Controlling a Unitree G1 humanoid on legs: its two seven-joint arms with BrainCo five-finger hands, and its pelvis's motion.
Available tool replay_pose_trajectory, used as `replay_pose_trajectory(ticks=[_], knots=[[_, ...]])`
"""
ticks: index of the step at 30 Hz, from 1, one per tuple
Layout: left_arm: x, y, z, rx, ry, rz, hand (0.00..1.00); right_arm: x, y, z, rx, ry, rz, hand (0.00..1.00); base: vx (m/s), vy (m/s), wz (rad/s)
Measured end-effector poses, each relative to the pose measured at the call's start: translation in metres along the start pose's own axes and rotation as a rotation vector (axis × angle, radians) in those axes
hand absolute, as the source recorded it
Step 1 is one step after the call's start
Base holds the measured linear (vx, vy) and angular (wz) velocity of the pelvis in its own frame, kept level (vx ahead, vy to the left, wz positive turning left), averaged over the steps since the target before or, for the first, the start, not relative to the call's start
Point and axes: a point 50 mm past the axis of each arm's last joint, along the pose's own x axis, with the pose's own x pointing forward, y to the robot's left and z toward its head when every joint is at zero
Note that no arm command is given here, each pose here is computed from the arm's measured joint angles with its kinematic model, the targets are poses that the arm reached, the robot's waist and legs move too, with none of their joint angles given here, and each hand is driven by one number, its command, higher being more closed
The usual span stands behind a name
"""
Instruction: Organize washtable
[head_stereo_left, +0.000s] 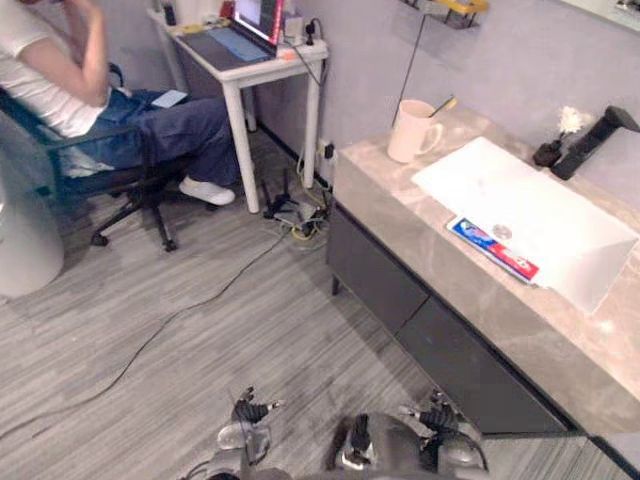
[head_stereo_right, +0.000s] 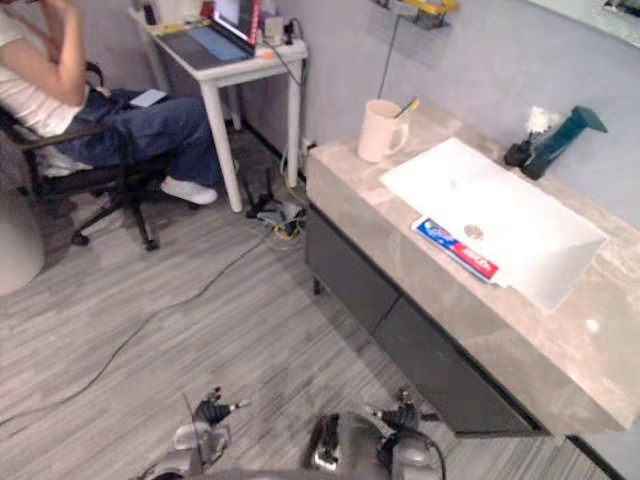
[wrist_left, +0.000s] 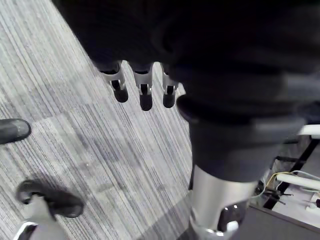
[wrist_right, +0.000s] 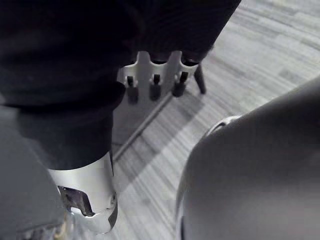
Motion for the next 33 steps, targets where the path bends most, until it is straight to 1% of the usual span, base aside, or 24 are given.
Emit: replay_pose_trajectory(ticks=[3,4,6,10,14,16,18,22,27,30,33], knots=[[-0.004,-0.002,-0.016,0.001,0.051,-0.002,0.0,0.001,-0.007,0.0,0.033,0.004,-0.023,0.0,0.58,-0.08,0.23],[-0.004,-0.005,-0.013,0.004,0.038,-0.01,0.0,0.002,-0.008,0.003,0.024,-0.008,-0.023,0.0,0.53,-0.131,-0.06],[-0.005,-0.002,-0.014,-0.024,0.036,0.006,0.0,0.003,-0.011,0.005,0.007,-0.01,-0.025,0.0,0.51,-0.084,-0.92],[-0.005,0.001,-0.003,-0.034,-0.021,0.017,0.0,0.002,-0.004,-0.004,0.002,0.04,-0.01,0.0,0.47,-0.014,-1.1],[-0.004,-0.006,0.005,-0.037,-0.053,0.001,0.0,0.003,-0.004,-0.003,0.001,0.043,-0.023,0.0,0.38,0.22,-1.5],[-0.005,-0.012,0.0,-0.023,-0.033,-0.024,0.0,0.004,-0.009,-0.002,-0.01,0.038,-0.032,0.0,0.3,0.299,-1.49],[-0.003,-0.012,0.001,0.013,-0.027,-0.033,0.0,0.0,-0.006,-0.013,-0.005,0.066,-0.025,0.0,0.35,0.31,-0.94],[-0.004,-0.021,-0.002,0.066,-0.018,-0.072,0.0,-0.004,0.002,-0.024,0.013,0.108,-0.009,0.0,0.26,0.26,-0.52],[-0.006,-0.009,-0.015,0.07,0.021,-0.039,0.0,-0.003,0.0,-0.023,0.004,0.108,-0.015,0.0,0.1,0.103,-0.78],[-0.007,-0.01,-0.021,0.052,0.048,-0.037,0.0,-0.003,-0.001,-0.023,0.004,0.106,-0.017,0.0,0.06,-0.025,-0.53],[-0.008,-0.015,-0.025,0.047,0.067,-0.053,0.0,-0.004,-0.01,-0.033,0.012,0.143,-0.04,0.0,0.05,-0.047,0.01]])
